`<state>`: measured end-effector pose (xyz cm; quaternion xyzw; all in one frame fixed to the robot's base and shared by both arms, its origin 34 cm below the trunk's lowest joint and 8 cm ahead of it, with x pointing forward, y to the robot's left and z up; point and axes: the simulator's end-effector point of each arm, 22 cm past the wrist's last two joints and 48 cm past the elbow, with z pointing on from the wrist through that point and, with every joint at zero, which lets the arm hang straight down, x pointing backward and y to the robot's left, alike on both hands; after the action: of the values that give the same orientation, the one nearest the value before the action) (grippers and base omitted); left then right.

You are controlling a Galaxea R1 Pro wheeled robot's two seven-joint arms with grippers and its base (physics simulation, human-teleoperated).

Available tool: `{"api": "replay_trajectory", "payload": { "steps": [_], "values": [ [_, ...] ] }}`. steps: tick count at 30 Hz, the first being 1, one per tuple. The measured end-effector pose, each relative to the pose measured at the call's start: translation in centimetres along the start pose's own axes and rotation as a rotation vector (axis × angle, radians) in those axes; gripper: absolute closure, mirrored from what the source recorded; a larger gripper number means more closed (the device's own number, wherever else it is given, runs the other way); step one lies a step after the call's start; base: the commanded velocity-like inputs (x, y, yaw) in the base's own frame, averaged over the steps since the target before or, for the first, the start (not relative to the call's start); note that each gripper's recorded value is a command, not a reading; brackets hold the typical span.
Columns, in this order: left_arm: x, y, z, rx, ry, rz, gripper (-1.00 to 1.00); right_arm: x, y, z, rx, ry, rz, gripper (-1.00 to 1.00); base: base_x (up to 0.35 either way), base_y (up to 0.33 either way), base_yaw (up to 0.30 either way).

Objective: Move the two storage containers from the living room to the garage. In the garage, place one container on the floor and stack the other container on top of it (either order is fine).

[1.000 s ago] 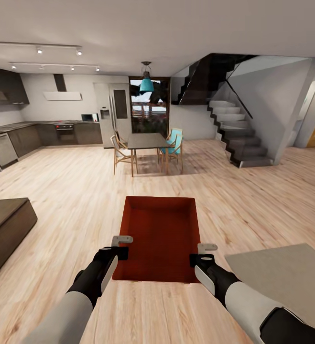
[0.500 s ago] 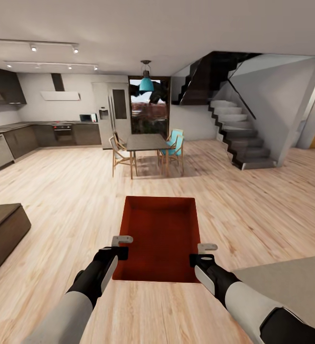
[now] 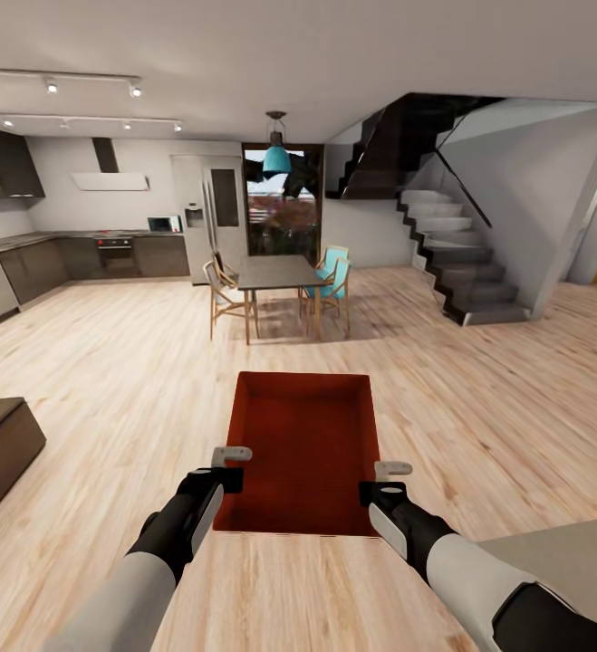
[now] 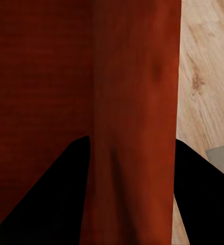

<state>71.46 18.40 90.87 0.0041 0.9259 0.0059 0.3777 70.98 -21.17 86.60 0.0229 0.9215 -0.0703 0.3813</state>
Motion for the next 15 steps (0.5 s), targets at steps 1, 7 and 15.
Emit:
{"api": "replay_trajectory", "payload": {
  "steps": [1,7,15],
  "values": [
    [0.01,0.00,0.00,0.000,0.000,0.001,1.00,0.03,0.00,0.00,0.000,0.000,0.001,1.00,0.321,0.000,0.000],
    [0.07,-0.03,0.02,0.000,0.001,0.002,1.00,0.10,-0.03,0.01,0.001,0.002,0.002,1.00,0.321,0.000,0.000],
    [0.08,-0.02,0.02,0.000,0.002,0.001,1.00,0.12,-0.02,0.00,0.002,0.002,0.004,1.00,0.322,0.000,0.000]
  ]
}}
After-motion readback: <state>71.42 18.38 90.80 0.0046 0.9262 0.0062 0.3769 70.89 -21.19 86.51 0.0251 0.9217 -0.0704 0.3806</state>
